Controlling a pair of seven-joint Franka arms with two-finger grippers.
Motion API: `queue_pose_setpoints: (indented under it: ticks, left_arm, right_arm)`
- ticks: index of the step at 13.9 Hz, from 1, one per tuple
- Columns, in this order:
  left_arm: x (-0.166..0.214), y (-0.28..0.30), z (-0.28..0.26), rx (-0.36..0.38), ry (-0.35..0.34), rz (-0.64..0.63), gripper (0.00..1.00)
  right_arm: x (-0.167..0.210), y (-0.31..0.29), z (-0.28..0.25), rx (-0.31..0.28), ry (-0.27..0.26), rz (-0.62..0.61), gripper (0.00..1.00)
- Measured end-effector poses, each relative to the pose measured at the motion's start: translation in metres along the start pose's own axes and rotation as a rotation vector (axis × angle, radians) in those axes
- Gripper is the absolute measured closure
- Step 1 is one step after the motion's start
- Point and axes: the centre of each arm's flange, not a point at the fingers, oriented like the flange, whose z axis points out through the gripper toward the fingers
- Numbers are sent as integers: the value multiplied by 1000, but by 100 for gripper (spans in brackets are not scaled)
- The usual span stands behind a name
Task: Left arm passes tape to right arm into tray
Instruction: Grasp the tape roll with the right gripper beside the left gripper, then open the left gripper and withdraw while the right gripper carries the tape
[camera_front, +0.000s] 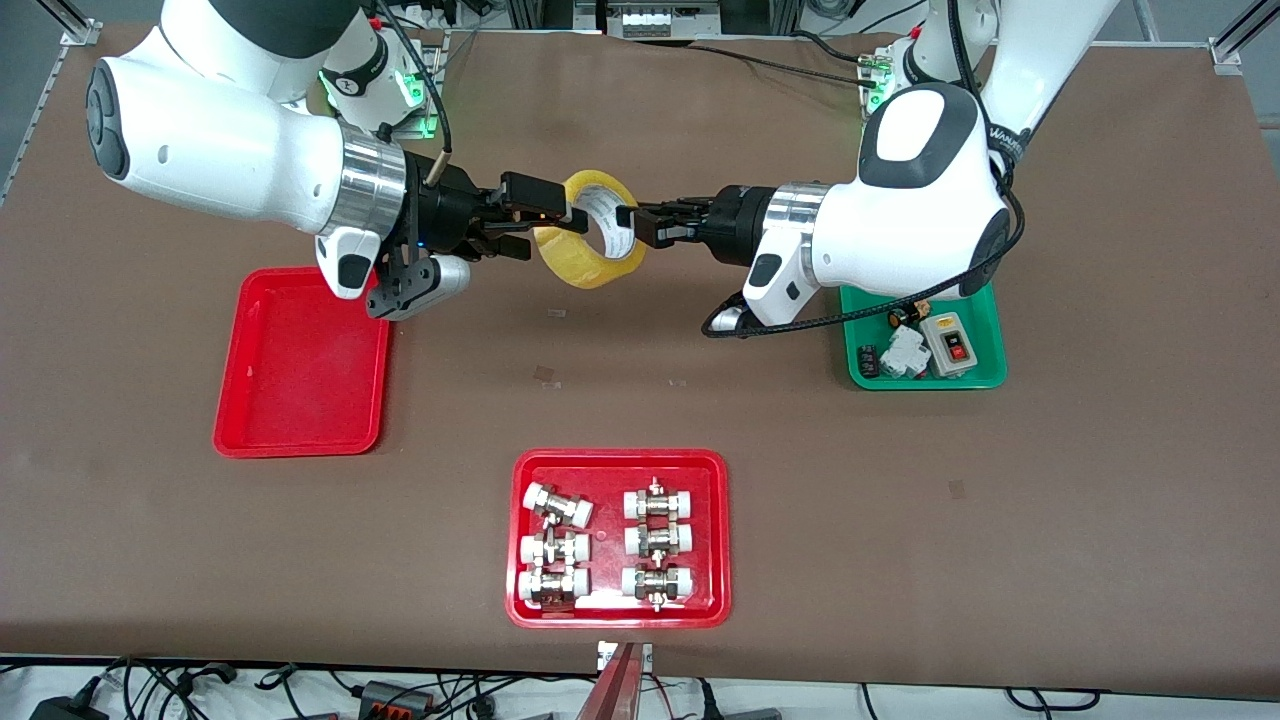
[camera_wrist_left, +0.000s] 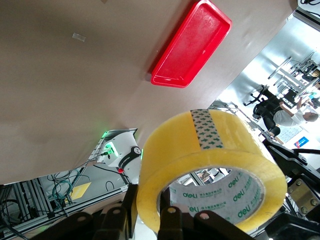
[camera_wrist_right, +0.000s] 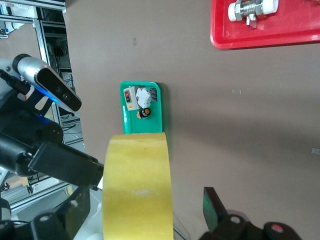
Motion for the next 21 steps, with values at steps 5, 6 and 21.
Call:
queue_pose_setpoints:
  ticks: [5, 6, 21]
  left_arm:
    - [0, 0, 0, 0, 0, 0, 78]
    - [0, 0, 1, 1, -1, -1, 78]
    - [20, -24, -51, 81, 20, -15, 3]
  right_arm:
    - [-1, 0, 1, -2, -12, 1, 30]
    - [-2, -1, 1, 1, -12, 0, 36]
    - [5, 8, -2, -3, -8, 22, 47]
